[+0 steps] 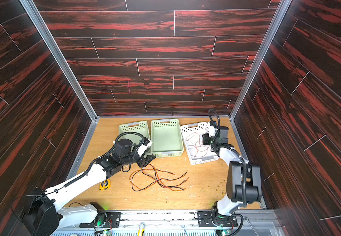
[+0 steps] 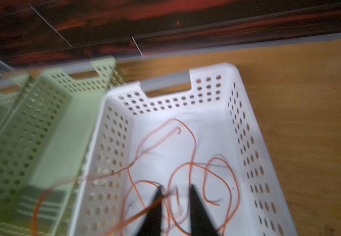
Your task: Untangle the cables
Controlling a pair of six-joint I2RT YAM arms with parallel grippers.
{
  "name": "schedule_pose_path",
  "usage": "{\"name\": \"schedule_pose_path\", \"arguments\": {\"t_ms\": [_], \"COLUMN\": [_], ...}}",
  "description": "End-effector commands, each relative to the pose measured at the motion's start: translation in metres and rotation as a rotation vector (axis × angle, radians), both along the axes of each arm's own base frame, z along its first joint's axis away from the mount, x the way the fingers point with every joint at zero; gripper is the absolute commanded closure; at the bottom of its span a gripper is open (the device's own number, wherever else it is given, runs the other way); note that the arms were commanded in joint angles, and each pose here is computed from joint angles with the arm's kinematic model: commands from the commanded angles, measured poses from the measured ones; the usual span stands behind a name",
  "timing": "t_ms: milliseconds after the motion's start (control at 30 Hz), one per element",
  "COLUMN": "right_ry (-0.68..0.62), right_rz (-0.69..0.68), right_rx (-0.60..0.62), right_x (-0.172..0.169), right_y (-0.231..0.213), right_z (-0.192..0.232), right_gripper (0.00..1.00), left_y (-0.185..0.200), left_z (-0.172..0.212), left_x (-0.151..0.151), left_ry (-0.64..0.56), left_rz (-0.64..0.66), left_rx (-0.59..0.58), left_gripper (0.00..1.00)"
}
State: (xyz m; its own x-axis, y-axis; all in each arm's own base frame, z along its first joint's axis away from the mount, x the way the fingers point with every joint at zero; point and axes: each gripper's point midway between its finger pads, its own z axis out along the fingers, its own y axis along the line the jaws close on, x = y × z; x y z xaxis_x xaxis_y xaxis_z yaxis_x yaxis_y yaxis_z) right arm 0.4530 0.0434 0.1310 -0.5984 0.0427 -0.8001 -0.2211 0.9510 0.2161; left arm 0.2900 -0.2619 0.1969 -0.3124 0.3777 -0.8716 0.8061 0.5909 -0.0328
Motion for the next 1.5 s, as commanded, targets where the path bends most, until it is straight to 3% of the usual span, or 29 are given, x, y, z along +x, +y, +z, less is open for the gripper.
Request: {"name": "schedule_pose_path", "arguments": {"t_ms": [0, 233, 400, 500, 633, 733, 1067, 1267, 1467], "right_ry": [0.048, -0.053, -0.065, -0.075, -0.072, -0.03, 0.018, 0.057, 0.053], "right_rz": [-0.029, -0.065, -0.089, -0.061, -0.013, -0.012, -0.012, 0.017, 0.047], "right_rx": [0.002, -0.061, -0.009, 0.016, -0.052, -0.015, 0.004, 0.109, 0.206], "right_x": [-0.006, -0.021, -0.036, -0.045, -0.063, -0.081, -0.124, -0.129, -0.139], "right_y": [-0.001, -0.011, -0.008, 0.005, 0.026, 0.032, 0.03, 0.04, 0.05], "right_z": [-0.012, 0.049, 0.082, 0.093, 0.101, 0.102, 0.092, 0.088, 0.096], "right_gripper": [0.6, 0.28, 0.09, 0.07, 0.07, 0.09, 0.13, 0.18, 0.22], "left_y": [0.004, 0.004, 0.007, 0.007, 0.004, -0.003, -0.057, -0.101, -0.119], "left_z": [-0.01, -0.021, -0.025, -0.031, -0.047, -0.06, -0.099, -0.114, -0.137], "left_x": [-0.007, -0.012, -0.011, -0.015, -0.022, -0.025, -0.071, -0.104, -0.117], "left_ry": [-0.001, 0.012, 0.01, 0.012, 0.016, 0.021, -0.042, -0.133, -0.094], "left_rz": [-0.013, -0.064, -0.066, -0.086, -0.149, -0.205, -0.502, -0.702, -0.769], "left_rx": [0.038, 0.125, 0.177, 0.198, 0.267, 0.322, 0.406, 0.36, 0.372], "left_gripper": [0.36, 0.36, 0.36, 0.36, 0.37, 0.4, 0.48, 0.55, 0.56]}}
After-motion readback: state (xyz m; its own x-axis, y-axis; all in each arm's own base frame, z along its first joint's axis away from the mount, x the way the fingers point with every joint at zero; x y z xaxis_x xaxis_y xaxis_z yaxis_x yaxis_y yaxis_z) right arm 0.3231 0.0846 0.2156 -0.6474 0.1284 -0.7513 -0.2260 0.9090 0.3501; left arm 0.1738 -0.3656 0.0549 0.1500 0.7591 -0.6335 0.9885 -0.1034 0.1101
